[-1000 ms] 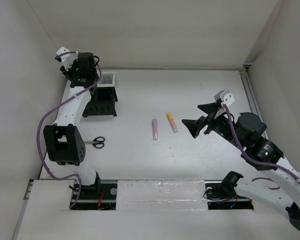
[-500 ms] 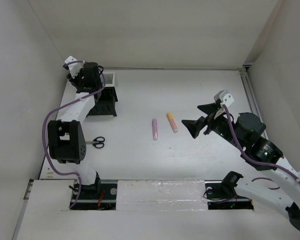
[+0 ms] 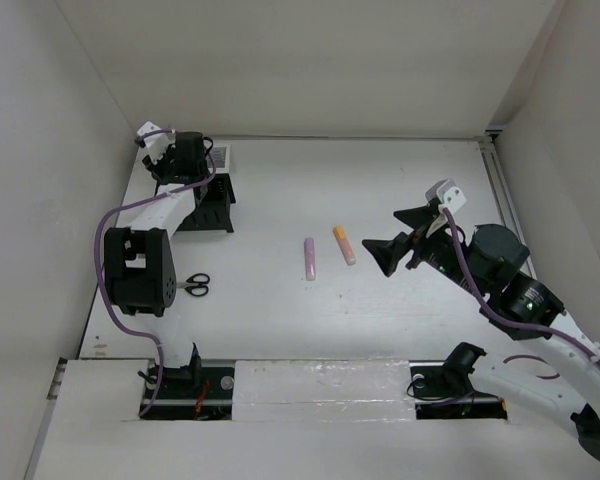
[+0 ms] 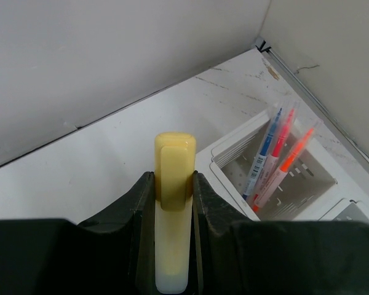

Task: Sort the stationery into containers
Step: Place the stationery in the storage box, then pick up the stationery from the center of the board.

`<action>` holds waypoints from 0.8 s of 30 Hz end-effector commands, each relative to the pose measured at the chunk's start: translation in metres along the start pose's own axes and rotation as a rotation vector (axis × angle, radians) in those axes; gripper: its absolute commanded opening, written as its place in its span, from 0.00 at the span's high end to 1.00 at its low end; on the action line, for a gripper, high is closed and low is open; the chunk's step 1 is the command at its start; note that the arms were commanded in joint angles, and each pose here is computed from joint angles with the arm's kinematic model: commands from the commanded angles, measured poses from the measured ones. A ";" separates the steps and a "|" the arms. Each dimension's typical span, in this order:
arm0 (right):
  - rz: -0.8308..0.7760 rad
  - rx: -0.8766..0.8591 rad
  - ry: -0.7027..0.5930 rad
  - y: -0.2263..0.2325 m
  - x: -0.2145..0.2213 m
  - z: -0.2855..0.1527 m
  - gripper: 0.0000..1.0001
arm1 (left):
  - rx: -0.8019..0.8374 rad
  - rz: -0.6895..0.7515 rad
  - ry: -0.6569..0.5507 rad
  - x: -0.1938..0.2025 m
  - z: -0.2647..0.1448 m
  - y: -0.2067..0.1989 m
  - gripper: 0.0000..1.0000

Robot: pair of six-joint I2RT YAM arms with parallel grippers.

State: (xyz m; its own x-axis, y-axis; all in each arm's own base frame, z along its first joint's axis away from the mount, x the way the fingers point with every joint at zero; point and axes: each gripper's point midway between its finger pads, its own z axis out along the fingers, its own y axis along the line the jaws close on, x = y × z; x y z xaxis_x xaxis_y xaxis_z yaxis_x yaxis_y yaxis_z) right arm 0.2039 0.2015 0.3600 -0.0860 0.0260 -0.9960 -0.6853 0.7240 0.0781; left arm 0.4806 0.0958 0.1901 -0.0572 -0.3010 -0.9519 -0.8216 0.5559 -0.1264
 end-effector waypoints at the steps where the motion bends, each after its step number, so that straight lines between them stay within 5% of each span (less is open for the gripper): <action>1: 0.008 -0.012 -0.064 0.002 -0.017 0.003 0.00 | -0.029 -0.050 -0.030 -0.011 -0.002 0.006 1.00; 6: 0.008 -0.013 -0.073 0.002 -0.019 0.003 0.00 | -0.009 -0.022 -0.026 -0.005 -0.009 0.000 0.94; 11: -0.002 -0.013 -0.082 0.002 -0.021 0.000 0.00 | -0.022 0.032 -0.017 0.008 -0.012 -0.001 0.64; 20: -0.002 -0.013 -0.073 0.002 -0.021 0.002 0.00 | 0.017 -0.128 -0.096 -0.072 -0.044 0.005 0.30; 24: -0.002 -0.014 -0.091 0.003 -0.029 -0.001 0.00 | 0.095 -0.104 -0.080 -0.106 -0.080 -0.012 0.00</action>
State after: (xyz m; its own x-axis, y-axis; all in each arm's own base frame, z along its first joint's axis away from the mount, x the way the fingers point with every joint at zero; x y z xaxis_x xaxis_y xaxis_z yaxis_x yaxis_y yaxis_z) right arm 0.2052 0.2027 0.3591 -0.0879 0.0237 -0.9958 -0.6849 0.7245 0.0777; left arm 0.4614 0.0776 0.2377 -0.0344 -0.2917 -0.9559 -0.8097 0.5688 -0.1444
